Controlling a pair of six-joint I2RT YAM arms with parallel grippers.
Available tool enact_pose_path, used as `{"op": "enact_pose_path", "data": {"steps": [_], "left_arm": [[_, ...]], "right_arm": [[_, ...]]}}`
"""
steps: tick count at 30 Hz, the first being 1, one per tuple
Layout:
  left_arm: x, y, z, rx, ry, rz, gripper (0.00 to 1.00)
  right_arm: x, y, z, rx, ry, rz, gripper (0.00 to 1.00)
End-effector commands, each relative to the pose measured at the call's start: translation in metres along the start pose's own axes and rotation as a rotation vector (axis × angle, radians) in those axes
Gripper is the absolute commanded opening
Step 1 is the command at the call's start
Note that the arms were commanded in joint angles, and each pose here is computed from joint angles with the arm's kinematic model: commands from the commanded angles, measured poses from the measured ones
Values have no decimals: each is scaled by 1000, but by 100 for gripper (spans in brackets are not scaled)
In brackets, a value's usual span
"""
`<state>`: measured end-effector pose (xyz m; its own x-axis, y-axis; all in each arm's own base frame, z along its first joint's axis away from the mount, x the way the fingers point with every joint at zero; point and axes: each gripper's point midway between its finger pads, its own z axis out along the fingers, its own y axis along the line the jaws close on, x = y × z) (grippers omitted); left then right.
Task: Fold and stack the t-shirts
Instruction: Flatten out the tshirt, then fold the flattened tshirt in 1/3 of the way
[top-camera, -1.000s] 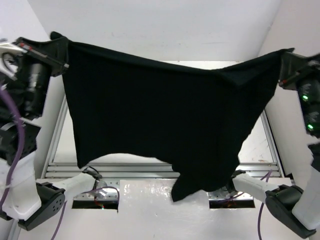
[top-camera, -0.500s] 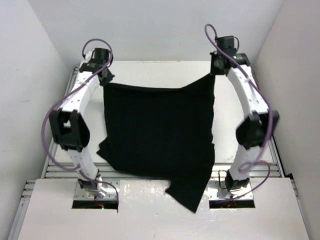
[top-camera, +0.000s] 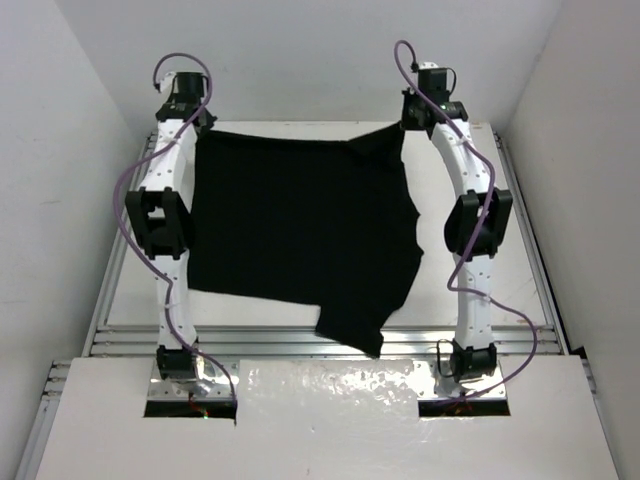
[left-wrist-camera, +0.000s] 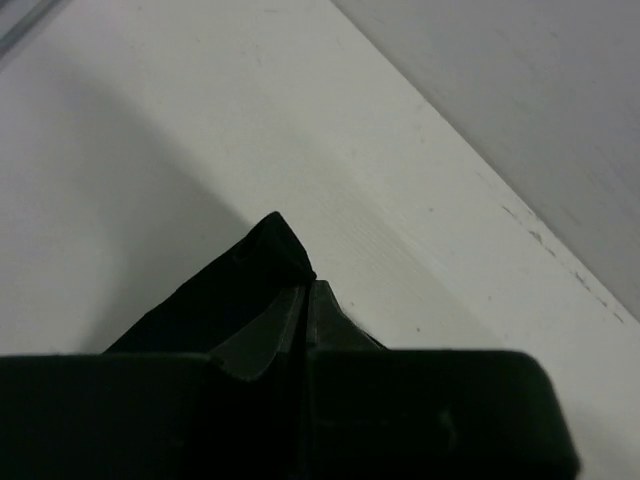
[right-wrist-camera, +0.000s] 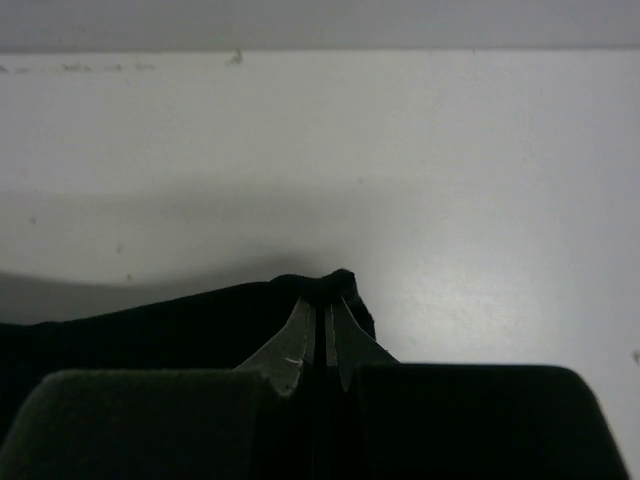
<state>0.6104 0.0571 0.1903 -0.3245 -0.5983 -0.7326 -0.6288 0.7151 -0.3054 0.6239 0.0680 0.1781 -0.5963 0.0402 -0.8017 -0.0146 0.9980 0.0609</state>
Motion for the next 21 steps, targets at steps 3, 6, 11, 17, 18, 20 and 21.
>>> {"op": "enact_pose_path", "data": {"steps": [3, 6, 11, 17, 18, 20, 21], "left_arm": [[-17, 10, 29, 6, -72, -29, 0], [-6, 14, 53, 1, -61, -35, 0], [-22, 19, 63, -15, -106, -50, 0], [-43, 50, 42, -46, -118, -73, 0], [-42, 48, 41, -21, -102, -67, 0], [-42, 51, 40, -15, -89, -65, 0], [-39, 48, 41, 7, -70, -58, 0]], "right_arm": [[-63, 5, 23, -35, -265, 14, 0], [-77, 6, 30, -44, -333, 26, 0], [-80, 17, 33, -106, -348, 82, 0], [-23, 19, -4, -53, -127, 345, 0], [11, 18, -1, -23, -44, 430, 0], [20, 13, -22, 33, -20, 502, 0], [41, 10, -23, 67, 26, 558, 0]]}}
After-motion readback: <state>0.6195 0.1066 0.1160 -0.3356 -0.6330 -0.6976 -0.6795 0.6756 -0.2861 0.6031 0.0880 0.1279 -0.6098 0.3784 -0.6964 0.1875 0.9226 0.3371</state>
